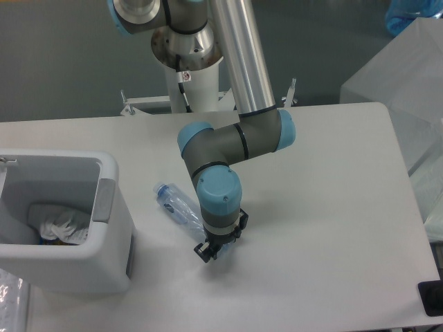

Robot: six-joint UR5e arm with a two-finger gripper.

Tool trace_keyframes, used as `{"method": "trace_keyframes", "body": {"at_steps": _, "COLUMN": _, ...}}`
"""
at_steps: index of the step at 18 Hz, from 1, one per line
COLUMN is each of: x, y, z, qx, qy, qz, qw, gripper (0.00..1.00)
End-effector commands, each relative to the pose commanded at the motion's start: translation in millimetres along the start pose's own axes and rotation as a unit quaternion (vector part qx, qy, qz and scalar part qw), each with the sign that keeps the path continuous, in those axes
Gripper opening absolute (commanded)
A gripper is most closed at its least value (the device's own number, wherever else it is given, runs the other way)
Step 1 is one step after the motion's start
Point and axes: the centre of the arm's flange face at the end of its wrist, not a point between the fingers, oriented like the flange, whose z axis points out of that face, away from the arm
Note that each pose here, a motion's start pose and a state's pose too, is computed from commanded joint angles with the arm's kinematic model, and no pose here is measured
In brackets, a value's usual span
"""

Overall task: Place the trash in the trash can
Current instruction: 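Lower the gripper around the bottle's middle and close on it, then lift the clear bottle and carry it over the trash bin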

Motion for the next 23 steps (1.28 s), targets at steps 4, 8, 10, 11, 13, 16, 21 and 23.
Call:
{"method": "trace_keyframes", "body": {"at_steps": 4, "x": -2, "y": -13, "z": -28, "qx": 0.036, "qy": -0.014, "qz": 0.004, "qw": 0.9993, "gripper": 0.63}}
{"method": "trace_keyframes", "body": {"at_steps": 8, "x": 2, "y": -34, "z": -110, "qx": 0.105, "qy": 0.014, "qz": 0.021, "qw": 0.9941, "gripper": 0.63}}
{"method": "trace_keyframes", "body": {"at_steps": 10, "x": 7, "y": -51, "z": -154, "qx": 0.148, "qy": 0.030, "qz": 0.023, "qw": 0.9883, "gripper": 0.63}}
{"method": "trace_keyframes", "body": {"at_steps": 11, "x": 5, "y": -64, "z": -178, "qx": 0.170, "qy": 0.040, "qz": 0.018, "qw": 0.9844, "gripper": 0.63}}
{"method": "trace_keyframes", "body": {"at_steps": 13, "x": 7, "y": -88, "z": -223, "qx": 0.214, "qy": 0.060, "qz": 0.011, "qw": 0.9749, "gripper": 0.63}}
{"method": "trace_keyframes", "body": {"at_steps": 16, "x": 6, "y": -101, "z": -275, "qx": 0.298, "qy": 0.093, "qz": 0.007, "qw": 0.9501, "gripper": 0.63}}
{"method": "trace_keyframes", "body": {"at_steps": 21, "x": 12, "y": -104, "z": -338, "qx": 0.392, "qy": 0.137, "qz": 0.039, "qw": 0.9088, "gripper": 0.63}}
{"method": "trace_keyframes", "body": {"at_steps": 23, "x": 18, "y": -101, "z": -366, "qx": 0.416, "qy": 0.165, "qz": 0.048, "qw": 0.8928, "gripper": 0.63}}
